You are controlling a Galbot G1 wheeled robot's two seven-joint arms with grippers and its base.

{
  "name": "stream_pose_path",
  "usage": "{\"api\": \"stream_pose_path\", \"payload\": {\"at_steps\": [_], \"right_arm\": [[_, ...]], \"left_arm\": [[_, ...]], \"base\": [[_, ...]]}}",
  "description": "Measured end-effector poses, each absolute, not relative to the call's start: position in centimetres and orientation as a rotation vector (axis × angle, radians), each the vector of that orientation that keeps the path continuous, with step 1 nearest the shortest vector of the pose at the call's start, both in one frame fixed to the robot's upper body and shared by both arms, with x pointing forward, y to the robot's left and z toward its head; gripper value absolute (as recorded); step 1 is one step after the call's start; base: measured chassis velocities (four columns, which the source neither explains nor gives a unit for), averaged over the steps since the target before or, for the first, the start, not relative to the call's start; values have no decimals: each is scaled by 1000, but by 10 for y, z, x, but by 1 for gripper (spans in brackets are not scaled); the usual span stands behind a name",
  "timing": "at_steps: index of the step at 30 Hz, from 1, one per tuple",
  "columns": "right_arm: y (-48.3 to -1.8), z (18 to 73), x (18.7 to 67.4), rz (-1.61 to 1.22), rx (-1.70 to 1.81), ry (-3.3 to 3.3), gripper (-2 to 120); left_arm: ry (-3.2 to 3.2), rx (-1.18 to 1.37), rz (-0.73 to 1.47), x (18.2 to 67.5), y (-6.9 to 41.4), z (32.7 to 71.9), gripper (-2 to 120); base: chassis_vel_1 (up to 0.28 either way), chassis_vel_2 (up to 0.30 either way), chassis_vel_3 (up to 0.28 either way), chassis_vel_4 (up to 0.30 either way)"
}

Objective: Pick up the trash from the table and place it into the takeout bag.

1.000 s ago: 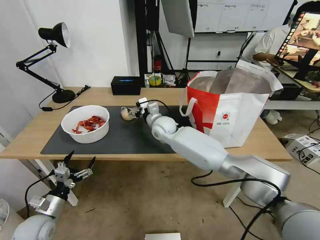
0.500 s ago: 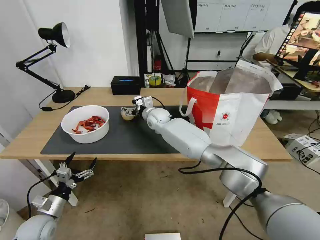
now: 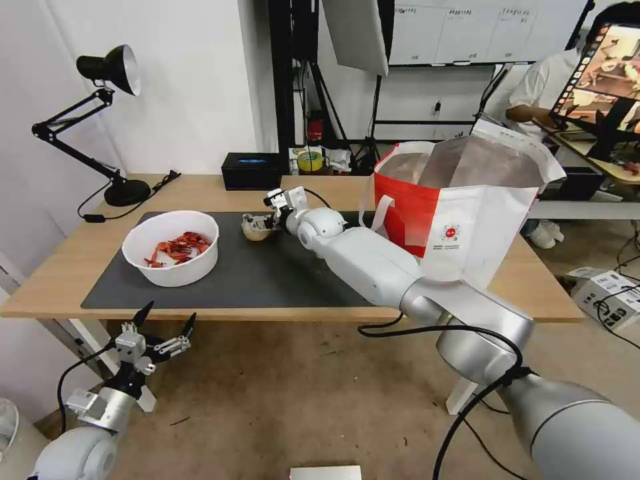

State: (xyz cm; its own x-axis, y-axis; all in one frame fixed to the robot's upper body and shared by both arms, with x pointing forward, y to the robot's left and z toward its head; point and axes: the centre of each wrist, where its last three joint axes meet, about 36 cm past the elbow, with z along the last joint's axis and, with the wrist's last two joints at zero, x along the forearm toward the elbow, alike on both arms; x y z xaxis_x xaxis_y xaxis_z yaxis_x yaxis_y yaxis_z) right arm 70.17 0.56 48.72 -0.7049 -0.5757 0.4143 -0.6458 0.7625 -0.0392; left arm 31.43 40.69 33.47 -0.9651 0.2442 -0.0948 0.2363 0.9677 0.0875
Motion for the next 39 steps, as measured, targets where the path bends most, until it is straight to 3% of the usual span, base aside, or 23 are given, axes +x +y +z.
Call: {"api": "stream_pose_path", "payload": {"at_steps": [20,23,39], "right_arm": [[5,474,699,354,977,-2551,96],[5,473,699,347,978,-2548,81],[6,468,695,321,961,-2549,25]], "left_arm": [[3006,365,98,316,403,334,100],[3009,363,98,316,403,333,100],[3013,361,94,315,403,330,100]], "base": [[0,0,0,0],[0,0,0,0],[0,0,0,0]]}}
